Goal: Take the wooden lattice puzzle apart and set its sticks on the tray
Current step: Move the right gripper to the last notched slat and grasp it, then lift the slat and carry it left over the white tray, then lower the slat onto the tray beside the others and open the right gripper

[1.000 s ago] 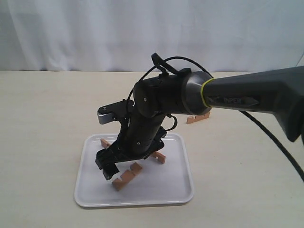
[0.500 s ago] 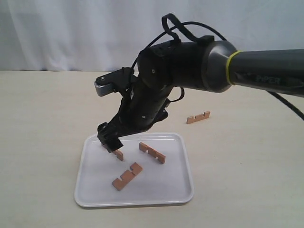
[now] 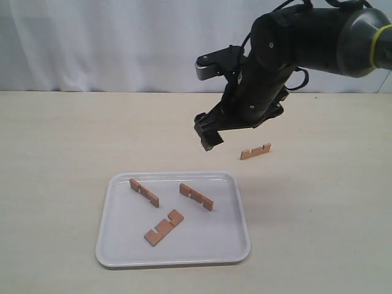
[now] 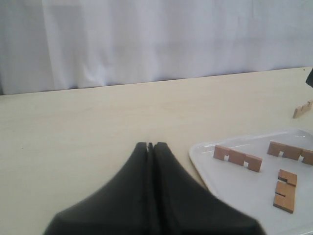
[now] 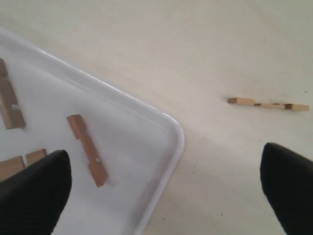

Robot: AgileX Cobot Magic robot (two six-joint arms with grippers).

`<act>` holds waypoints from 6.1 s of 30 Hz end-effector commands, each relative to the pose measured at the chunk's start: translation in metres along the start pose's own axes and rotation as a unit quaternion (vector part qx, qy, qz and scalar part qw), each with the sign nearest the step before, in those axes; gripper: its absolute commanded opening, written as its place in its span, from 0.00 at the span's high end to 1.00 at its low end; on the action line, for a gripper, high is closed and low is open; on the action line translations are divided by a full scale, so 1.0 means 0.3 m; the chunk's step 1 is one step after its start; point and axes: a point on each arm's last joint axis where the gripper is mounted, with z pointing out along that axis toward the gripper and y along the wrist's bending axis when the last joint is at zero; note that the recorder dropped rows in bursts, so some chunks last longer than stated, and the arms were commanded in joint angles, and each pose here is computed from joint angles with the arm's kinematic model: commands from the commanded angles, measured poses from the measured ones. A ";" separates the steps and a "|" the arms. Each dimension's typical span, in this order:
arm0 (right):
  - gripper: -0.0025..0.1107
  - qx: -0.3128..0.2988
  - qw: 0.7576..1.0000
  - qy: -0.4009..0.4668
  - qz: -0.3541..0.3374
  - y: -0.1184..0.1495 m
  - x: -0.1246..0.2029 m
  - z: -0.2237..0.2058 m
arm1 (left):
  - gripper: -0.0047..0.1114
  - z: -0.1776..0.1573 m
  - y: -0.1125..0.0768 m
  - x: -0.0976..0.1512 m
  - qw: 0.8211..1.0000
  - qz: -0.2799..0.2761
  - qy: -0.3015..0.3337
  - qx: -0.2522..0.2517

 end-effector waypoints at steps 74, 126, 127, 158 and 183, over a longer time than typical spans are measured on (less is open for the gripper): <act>0.45 -0.013 0.996 0.055 0.072 -0.361 0.035 0.495 | 0.96 0.001 -0.001 -0.001 1.000 -0.002 -0.004 0.001; 0.94 -0.181 0.974 -0.029 -0.130 0.291 0.079 0.148 | 0.96 0.001 -0.001 -0.001 1.000 -0.002 -0.004 0.001; 0.94 -0.182 0.974 -0.028 -0.135 0.293 0.081 0.155 | 0.96 0.001 -0.001 -0.001 1.000 -0.002 -0.004 0.001; 0.94 -0.187 0.973 -0.077 -0.115 0.342 0.062 0.306 | 0.96 0.001 -0.001 -0.001 1.000 -0.002 -0.004 0.001; 0.40 -0.193 0.968 -0.067 -0.149 0.351 0.080 0.351 | 0.96 0.001 -0.001 -0.001 1.000 -0.002 -0.004 0.001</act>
